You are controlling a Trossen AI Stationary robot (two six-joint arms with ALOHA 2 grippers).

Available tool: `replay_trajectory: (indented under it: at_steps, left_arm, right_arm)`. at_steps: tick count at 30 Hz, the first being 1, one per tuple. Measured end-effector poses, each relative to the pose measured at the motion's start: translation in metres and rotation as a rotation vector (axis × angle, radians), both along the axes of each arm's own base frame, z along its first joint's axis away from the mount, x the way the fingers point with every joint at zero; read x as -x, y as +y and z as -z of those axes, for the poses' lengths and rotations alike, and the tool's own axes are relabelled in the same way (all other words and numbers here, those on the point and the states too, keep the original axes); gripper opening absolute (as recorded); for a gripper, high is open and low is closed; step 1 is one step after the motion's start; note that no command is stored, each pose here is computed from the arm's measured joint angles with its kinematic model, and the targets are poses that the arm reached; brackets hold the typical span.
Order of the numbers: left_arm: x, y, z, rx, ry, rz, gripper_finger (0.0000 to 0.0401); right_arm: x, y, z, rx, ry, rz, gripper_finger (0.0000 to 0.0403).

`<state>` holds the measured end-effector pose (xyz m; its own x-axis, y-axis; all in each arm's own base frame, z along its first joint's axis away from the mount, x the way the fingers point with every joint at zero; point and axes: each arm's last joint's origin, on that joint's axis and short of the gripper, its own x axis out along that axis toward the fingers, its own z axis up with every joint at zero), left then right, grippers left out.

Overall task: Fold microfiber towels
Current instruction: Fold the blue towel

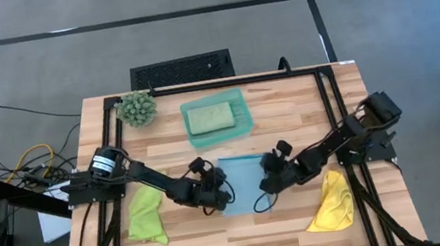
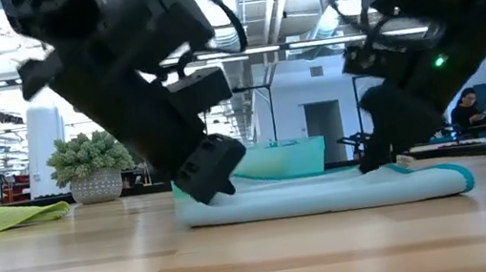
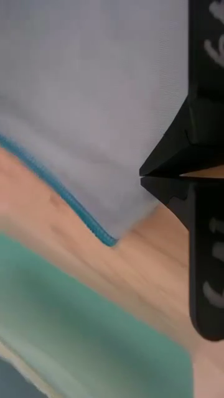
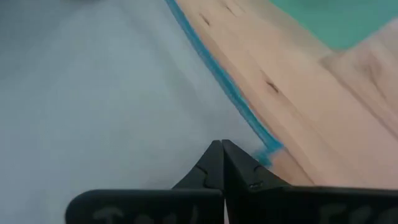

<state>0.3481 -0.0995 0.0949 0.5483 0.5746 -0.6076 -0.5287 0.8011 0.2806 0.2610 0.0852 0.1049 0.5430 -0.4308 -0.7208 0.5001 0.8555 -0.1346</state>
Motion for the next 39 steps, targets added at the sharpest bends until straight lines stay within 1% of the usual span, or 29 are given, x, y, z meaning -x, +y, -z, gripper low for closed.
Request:
replay_trajectory:
  at_steps: [5, 7, 9, 12, 14, 16, 20, 24, 27, 28, 30, 34, 36, 39]
  left_arm:
    - [-0.008, -0.020, -0.027, 0.011, -0.046, 0.105, 0.0004]
    - [-0.010, -0.026, -0.031, 0.006, -0.039, 0.147, 0.0004]
    - [-0.009, -0.029, -0.032, 0.000, -0.029, 0.165, 0.0004]
    - [-0.008, -0.026, -0.029, 0.025, -0.012, 0.144, 0.0004]
    - [-0.006, -0.020, -0.025, 0.062, 0.031, 0.128, 0.0004]
    - [-0.006, -0.016, -0.023, 0.099, 0.051, 0.114, 0.0004]
    - [-0.006, -0.012, -0.021, 0.144, 0.085, 0.121, 0.0004]
    - [-0.006, -0.013, -0.019, 0.165, 0.101, 0.139, 0.0004]
    - [-0.005, -0.014, -0.019, 0.164, 0.105, 0.143, 0.0004]
    - [-0.005, -0.014, -0.019, 0.163, 0.105, 0.144, 0.0004]
    - [-0.004, -0.015, -0.019, 0.162, 0.108, 0.146, 0.0004]
    - [-0.004, -0.016, -0.019, 0.160, 0.114, 0.149, 0.0004]
    - [-0.003, -0.017, -0.019, 0.158, 0.115, 0.152, 0.0004]
    - [-0.002, -0.020, -0.019, 0.158, 0.116, 0.159, 0.0004]
  right_arm:
    - [0.006, 0.022, -0.023, -0.025, -0.105, -0.082, 0.0013]
    - [0.005, 0.035, -0.029, -0.044, -0.163, -0.176, 0.0013]
    - [0.002, 0.050, -0.034, -0.065, -0.229, -0.293, 0.0016]
    - [-0.004, 0.072, -0.035, -0.095, -0.328, -0.466, 0.0026]
    - [-0.010, 0.083, -0.029, -0.109, -0.359, -0.535, 0.0035]
    - [-0.016, 0.089, -0.022, -0.109, -0.337, -0.561, 0.0047]
    - [-0.039, 0.100, -0.015, -0.108, -0.315, -0.639, 0.0079]
    - [-0.059, 0.106, -0.005, -0.061, -0.212, -0.711, 0.0119]
    - [-0.071, 0.108, 0.003, -0.034, -0.114, -0.700, 0.0146]
    - [-0.073, 0.106, 0.006, -0.027, -0.070, -0.693, 0.0152]
    - [-0.078, 0.106, 0.009, -0.018, -0.026, -0.684, 0.0161]
    - [-0.082, 0.105, 0.011, -0.017, 0.000, -0.677, 0.0157]
    - [-0.082, 0.106, 0.009, -0.018, -0.002, -0.681, 0.0144]
    - [-0.074, 0.108, 0.000, -0.009, 0.019, -0.703, 0.0122]
